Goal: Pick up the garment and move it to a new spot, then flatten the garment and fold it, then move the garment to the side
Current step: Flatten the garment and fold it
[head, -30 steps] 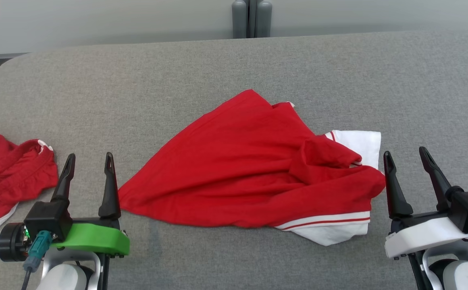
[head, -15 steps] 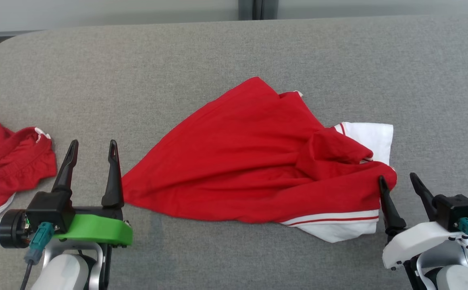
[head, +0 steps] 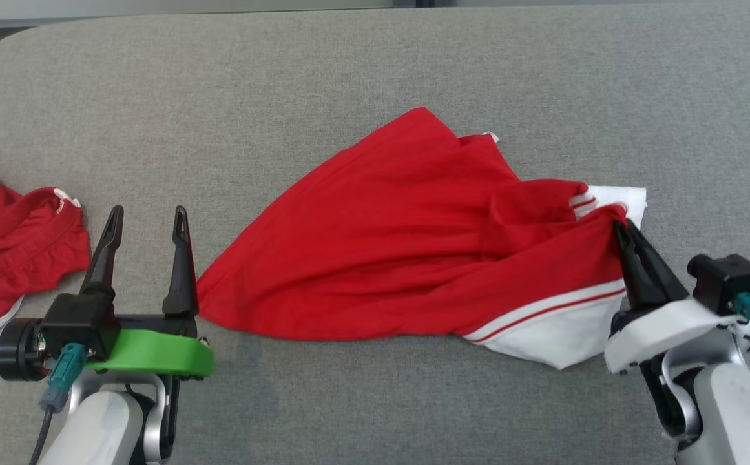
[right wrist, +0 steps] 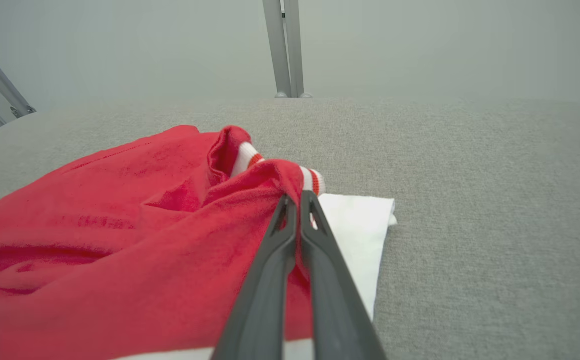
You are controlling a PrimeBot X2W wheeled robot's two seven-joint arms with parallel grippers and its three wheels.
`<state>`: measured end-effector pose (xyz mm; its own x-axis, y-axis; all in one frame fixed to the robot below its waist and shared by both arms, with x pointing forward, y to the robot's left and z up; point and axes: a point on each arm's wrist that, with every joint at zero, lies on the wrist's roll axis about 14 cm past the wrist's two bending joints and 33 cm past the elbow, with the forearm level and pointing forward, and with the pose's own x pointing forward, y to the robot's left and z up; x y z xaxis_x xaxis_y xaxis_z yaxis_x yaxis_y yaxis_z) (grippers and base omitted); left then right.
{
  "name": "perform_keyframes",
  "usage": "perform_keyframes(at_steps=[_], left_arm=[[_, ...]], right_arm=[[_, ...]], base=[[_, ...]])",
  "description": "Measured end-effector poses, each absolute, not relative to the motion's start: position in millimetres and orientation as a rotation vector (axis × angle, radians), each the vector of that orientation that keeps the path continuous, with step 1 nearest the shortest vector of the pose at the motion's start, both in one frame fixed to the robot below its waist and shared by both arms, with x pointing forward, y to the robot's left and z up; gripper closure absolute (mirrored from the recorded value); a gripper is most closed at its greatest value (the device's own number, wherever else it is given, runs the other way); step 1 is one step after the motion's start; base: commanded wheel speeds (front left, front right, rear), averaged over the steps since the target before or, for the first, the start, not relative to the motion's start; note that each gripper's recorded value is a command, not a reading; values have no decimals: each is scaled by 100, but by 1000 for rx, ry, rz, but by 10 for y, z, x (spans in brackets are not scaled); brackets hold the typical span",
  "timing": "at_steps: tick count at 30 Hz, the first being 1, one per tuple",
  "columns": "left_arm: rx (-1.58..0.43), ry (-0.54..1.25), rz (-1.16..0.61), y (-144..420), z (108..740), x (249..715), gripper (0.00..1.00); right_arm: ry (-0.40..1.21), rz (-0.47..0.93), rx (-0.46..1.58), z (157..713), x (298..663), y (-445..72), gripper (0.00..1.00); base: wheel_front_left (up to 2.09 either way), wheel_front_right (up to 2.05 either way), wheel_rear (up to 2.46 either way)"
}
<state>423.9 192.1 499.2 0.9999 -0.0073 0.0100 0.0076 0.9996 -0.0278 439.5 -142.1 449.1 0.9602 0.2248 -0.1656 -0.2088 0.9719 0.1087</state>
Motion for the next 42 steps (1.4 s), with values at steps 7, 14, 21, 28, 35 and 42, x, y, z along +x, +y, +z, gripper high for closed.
perform_keyframes(at_steps=[7, 14, 21, 28, 35, 42], left_arm=[[-27, -16, -18, 1894, 4977, 4328, 0], [-29, 0, -10, 1924, 4893, 4365, 0], [-21, 15, 4, 1970, 4820, 4362, 0], [-22, 0, 10, 1973, 4880, 4338, 0], [-20, -3, 18, 1976, 4916, 4212, 0], [-24, -5, 7, 1928, 4951, 4086, 0]], right_arm=[[95, 243, 54, 4762, 4918, -1424, 100], [114, 231, 58, 4633, 5299, -1447, 100], [69, 241, 45, 4576, 5387, -1392, 0], [-64, 219, 13, 4893, 5165, -1488, 0], [-99, 203, 25, 5051, 4646, -1490, 0], [-65, 185, 48, 5098, 4209, -1497, 0]], base=[[0, 0, 0], [0, 0, 0], [0, 0, 0], [0, 0, 0], [0, 0, 0], [0, 0, 0]])
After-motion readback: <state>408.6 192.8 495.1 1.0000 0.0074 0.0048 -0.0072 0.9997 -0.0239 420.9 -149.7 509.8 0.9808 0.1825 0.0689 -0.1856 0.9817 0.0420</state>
